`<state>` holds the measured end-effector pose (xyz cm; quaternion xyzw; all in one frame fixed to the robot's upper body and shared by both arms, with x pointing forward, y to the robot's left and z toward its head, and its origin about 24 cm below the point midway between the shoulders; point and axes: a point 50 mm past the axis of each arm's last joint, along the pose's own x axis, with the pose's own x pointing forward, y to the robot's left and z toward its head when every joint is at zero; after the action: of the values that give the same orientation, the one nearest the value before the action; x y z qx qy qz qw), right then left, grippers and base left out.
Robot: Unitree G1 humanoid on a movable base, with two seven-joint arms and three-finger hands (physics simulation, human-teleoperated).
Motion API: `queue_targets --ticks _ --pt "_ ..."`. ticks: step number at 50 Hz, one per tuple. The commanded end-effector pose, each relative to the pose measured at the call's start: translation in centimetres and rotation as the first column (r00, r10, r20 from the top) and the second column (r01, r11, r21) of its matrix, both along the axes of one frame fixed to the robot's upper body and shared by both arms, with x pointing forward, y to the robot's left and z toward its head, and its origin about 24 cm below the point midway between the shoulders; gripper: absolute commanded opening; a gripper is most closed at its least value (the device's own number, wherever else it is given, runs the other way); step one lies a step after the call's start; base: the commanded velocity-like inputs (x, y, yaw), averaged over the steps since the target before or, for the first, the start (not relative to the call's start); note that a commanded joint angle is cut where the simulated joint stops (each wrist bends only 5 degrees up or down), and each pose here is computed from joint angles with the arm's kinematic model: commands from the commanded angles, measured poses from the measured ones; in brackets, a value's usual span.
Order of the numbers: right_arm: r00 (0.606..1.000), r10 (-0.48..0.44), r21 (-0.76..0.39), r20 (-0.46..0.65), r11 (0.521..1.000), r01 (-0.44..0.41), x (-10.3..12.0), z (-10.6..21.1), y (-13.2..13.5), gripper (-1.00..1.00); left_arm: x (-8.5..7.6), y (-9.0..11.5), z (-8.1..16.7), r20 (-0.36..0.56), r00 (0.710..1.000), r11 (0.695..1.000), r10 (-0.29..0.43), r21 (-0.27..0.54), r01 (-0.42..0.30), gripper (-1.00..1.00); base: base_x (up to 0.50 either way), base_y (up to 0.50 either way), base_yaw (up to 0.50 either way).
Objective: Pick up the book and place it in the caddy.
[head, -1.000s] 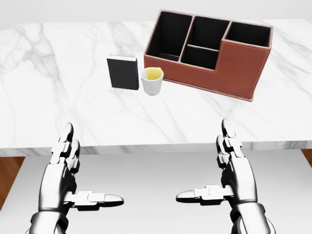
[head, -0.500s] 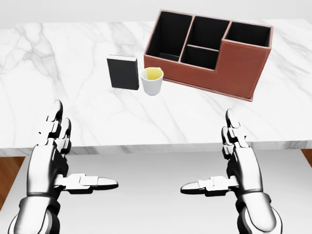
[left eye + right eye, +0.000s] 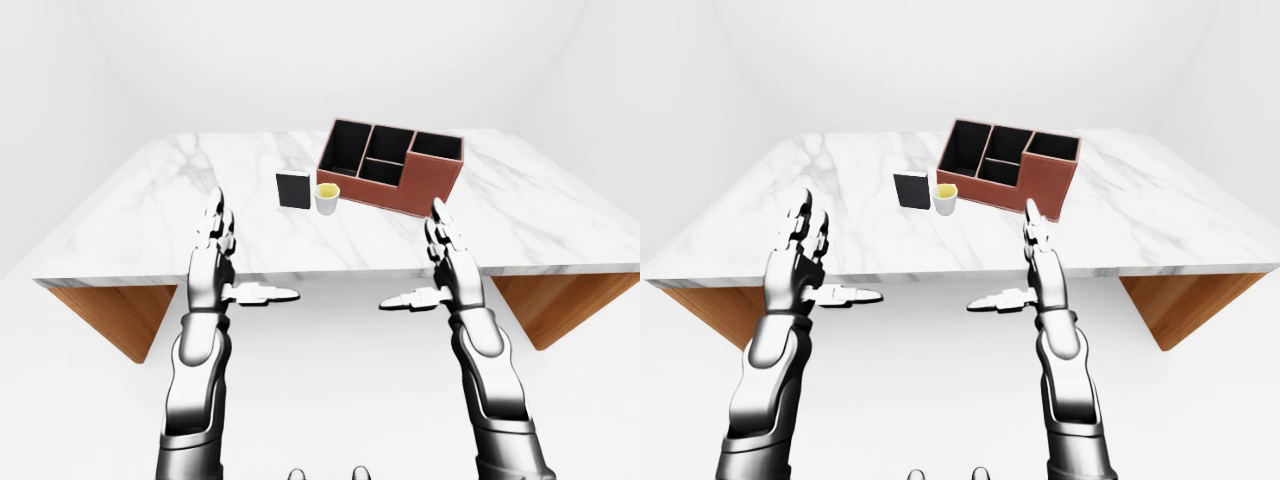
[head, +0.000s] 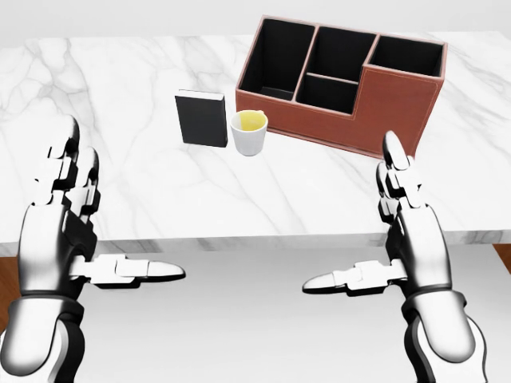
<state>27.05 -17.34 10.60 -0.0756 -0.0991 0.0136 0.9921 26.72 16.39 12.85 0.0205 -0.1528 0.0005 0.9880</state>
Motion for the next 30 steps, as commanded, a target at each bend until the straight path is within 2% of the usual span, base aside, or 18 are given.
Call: queue_targets --ticks 1,8,18,30 --pt "0.989 0.036 -0.084 0.142 0.996 -0.024 -0.4 3.6 0.3 1.0 -0.2 0.0 2.2 0.094 0.996 1.0 -0.006 0.001 0.006 1.0 0.0 0.0 0.0" --pt "0.968 0.055 -0.143 0.245 0.99 -0.02 -0.6 6.2 0.4 1.0 -0.2 0.1 2.5 0.108 0.994 1.0 0.0 0.006 -0.001 1.0 0.0 0.0 0.0" --pt "0.926 0.077 -0.209 0.369 0.978 0.002 -0.6 9.7 0.2 1.0 -0.4 0.5 4.4 0.185 0.983 1.0 0.011 0.007 -0.013 1.0 0.0 0.0 0.0" --pt "0.856 0.102 -0.26 0.508 0.965 0.039 -1.9 13.2 0.3 1.0 -1.0 0.4 5.6 0.24 0.971 1.0 0.009 0.012 -0.012 1.0 0.0 0.0 0.0"
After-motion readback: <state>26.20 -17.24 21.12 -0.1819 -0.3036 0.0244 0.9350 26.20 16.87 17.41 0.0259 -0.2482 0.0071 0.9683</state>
